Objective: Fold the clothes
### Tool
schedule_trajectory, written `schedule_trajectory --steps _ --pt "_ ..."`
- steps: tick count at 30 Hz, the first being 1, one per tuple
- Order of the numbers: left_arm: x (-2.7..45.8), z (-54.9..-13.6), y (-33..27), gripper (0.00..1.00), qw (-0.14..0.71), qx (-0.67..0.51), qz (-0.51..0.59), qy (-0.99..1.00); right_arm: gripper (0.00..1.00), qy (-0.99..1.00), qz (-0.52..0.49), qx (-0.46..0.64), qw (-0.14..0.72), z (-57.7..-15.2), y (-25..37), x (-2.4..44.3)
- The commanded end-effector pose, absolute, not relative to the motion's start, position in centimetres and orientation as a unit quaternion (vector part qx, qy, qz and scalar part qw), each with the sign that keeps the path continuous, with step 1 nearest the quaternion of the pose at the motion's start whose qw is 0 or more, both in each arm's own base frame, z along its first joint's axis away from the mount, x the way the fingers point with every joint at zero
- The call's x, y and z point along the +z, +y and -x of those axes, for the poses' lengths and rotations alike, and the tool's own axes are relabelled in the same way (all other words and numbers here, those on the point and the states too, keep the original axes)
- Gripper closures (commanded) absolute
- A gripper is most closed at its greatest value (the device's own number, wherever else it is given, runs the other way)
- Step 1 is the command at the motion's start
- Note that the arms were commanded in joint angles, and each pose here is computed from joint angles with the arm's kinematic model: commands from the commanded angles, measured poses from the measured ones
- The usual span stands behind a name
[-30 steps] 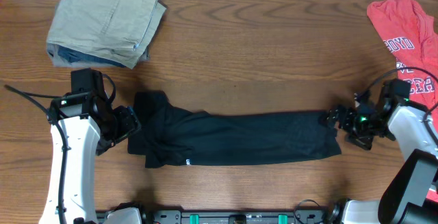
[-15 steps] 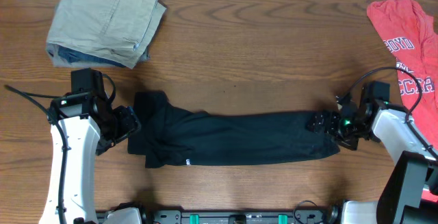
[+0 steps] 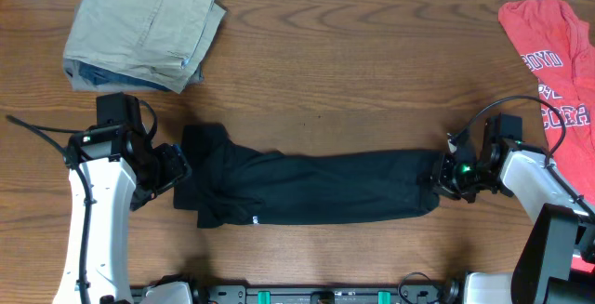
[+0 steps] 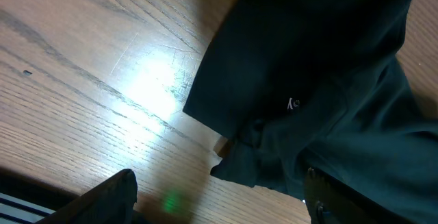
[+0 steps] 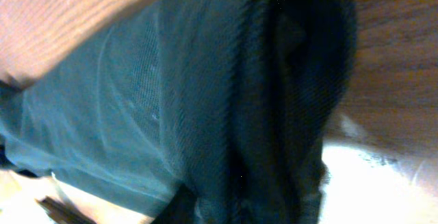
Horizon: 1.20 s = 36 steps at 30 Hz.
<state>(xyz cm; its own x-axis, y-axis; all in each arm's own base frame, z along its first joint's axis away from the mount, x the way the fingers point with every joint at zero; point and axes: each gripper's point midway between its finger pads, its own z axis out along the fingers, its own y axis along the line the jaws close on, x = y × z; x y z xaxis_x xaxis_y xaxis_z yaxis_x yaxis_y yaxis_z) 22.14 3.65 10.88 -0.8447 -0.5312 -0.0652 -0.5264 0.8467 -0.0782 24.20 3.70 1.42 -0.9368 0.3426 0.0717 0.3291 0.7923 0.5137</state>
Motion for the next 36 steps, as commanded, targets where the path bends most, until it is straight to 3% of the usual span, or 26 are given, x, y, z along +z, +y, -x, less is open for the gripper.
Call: schedule_trajectory --steps 1,10,20,27,36 --pt "10.8 -22.1 3.6 0.21 0.04 -0.032 0.278 0.959 0.99 0.942 -0.192 0.275 -0.002 -24.1 4.3 1.3" --pt "10.8 -22.1 3.6 0.21 0.04 -0.032 0.278 0.959 0.99 0.956 -0.239 0.173 -0.01 -24.7 -0.9 3.1" --pt "10.8 -22.1 3.6 0.21 0.04 -0.032 0.278 0.959 0.99 0.956 -0.275 0.104 -0.01 -25.5 -5.4 9.5" --pt "10.8 -22.2 3.6 0.21 0.042 -0.032 0.278 0.959 0.99 0.965 -0.241 0.103 0.003 -25.1 -3.5 12.6" --pt "10.8 -22.3 3.6 0.21 0.043 -0.032 0.278 0.959 0.99 0.989 -0.104 0.104 0.006 -25.3 3.5 12.3"
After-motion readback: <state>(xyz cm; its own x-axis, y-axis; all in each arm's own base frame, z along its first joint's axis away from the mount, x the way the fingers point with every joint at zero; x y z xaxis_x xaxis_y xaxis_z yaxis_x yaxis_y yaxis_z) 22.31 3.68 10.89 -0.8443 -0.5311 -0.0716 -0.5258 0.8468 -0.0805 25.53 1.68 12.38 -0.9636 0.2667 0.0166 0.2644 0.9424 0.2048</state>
